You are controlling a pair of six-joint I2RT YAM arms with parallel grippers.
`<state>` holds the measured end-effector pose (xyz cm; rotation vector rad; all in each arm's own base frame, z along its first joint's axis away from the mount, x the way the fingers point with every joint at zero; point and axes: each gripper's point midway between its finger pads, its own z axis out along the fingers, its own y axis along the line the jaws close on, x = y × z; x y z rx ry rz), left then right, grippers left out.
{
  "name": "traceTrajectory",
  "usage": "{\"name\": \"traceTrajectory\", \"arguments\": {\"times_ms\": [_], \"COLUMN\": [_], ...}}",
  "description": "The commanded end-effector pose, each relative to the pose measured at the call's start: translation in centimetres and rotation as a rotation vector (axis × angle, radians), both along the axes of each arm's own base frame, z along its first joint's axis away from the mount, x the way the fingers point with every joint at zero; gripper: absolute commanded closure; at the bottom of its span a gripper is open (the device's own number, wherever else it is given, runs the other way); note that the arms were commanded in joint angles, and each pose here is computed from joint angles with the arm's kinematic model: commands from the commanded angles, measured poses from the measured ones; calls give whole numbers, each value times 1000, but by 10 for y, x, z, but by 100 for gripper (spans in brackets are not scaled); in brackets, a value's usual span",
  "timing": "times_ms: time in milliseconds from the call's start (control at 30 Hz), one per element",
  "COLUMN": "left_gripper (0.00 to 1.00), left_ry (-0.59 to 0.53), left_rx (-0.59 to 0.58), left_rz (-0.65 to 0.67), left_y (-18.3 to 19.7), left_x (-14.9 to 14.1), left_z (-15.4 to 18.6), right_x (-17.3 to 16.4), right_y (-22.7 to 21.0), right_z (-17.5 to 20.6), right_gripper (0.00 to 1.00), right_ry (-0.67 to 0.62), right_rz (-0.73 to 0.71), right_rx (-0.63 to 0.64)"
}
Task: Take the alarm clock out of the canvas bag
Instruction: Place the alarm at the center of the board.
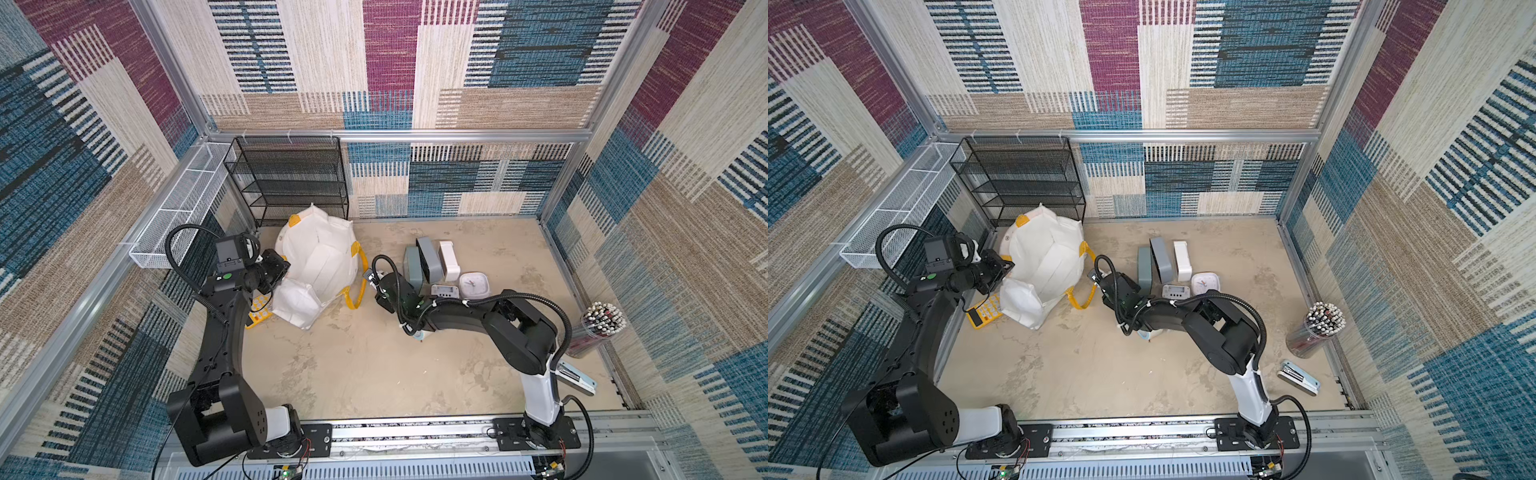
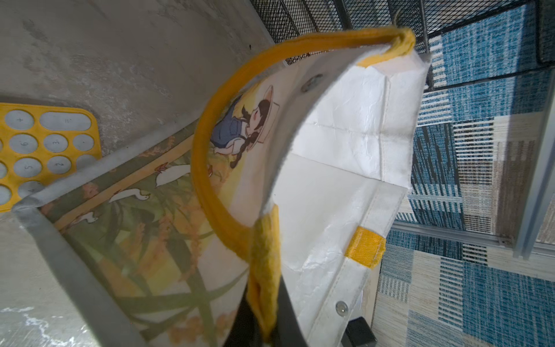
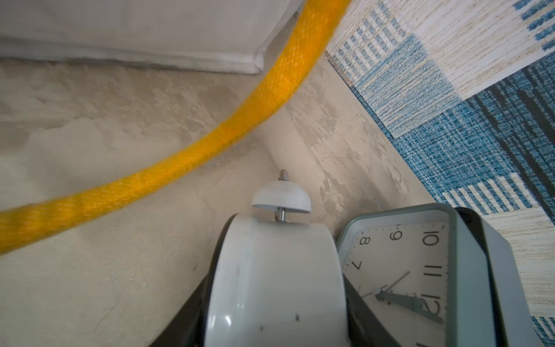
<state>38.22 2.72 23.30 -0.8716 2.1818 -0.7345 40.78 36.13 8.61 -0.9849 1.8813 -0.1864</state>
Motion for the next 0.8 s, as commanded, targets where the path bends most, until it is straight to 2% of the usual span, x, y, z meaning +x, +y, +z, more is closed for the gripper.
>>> {"name": "traceTrajectory", "arguments": {"times_ms": [0,67,267,600,767], "left_gripper": [100,100,100,100,100], "left_ry": [-27,-23,-20,-22,-23], "left_rx": [-5,-6,-5,3,8], "left_rz": [-9,-9,-8,-13,-14], "left_y": [0,1,1,2,2], "left_x": [5,4,4,4,2], "left_z": [3,2,0,1,2], "right_x": [5,4,-2,-6,-8], "right_y": [1,0,5,18,30], "right_z": [-3,-12,-6,80,122], "right_gripper": [71,66,31,11,8], "right_ry": [-17,-4,22,34,96], "right_rz": [-9,-6,18,17,55], "right_rx": [-19,-33,14,236,381]}}
